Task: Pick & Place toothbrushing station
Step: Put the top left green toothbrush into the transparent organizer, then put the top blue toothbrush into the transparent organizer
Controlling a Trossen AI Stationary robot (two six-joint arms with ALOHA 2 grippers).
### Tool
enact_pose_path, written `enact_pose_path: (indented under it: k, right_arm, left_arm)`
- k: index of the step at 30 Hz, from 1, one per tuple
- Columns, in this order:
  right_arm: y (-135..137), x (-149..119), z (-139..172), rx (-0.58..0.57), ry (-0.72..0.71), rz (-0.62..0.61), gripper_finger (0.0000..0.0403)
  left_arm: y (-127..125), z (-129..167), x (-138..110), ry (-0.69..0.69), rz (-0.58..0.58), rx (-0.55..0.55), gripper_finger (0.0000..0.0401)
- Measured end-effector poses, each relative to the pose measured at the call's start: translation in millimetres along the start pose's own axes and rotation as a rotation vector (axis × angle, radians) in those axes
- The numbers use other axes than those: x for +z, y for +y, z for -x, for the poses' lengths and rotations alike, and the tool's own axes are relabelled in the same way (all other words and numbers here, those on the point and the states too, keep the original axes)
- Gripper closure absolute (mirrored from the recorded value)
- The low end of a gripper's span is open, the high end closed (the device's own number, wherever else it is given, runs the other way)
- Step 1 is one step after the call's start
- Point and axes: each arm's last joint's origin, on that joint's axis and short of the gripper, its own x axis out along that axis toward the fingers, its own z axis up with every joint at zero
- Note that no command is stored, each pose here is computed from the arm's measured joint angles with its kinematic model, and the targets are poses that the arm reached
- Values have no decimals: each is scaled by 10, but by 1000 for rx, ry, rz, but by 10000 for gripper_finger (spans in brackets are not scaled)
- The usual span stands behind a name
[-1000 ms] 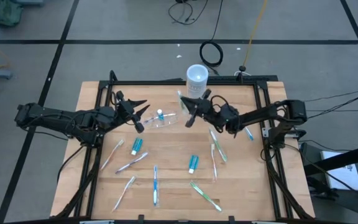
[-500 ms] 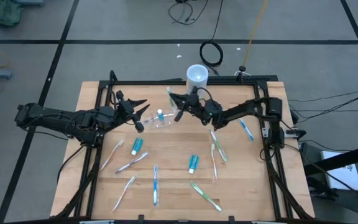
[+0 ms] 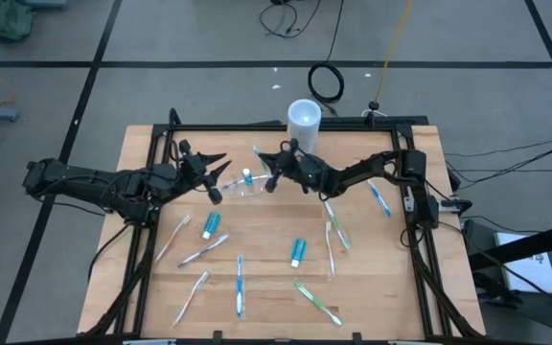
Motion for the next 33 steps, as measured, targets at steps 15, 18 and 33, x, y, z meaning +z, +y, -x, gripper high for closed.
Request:
enact_pose_path:
  k: [15,18,33]
  right_arm:
    - [14,-40,4,3,44,-46,374]
    - [8,-42,3,1,45,-60,353]
    - [-1,300,133,-66,141,85,285]
  left_arm:
    - [-1,0,-4,4,9,-1,295]
    - [-1,0,-7,5,24,-1,295]
    - [-6,1,-53,45,111,-4,295]
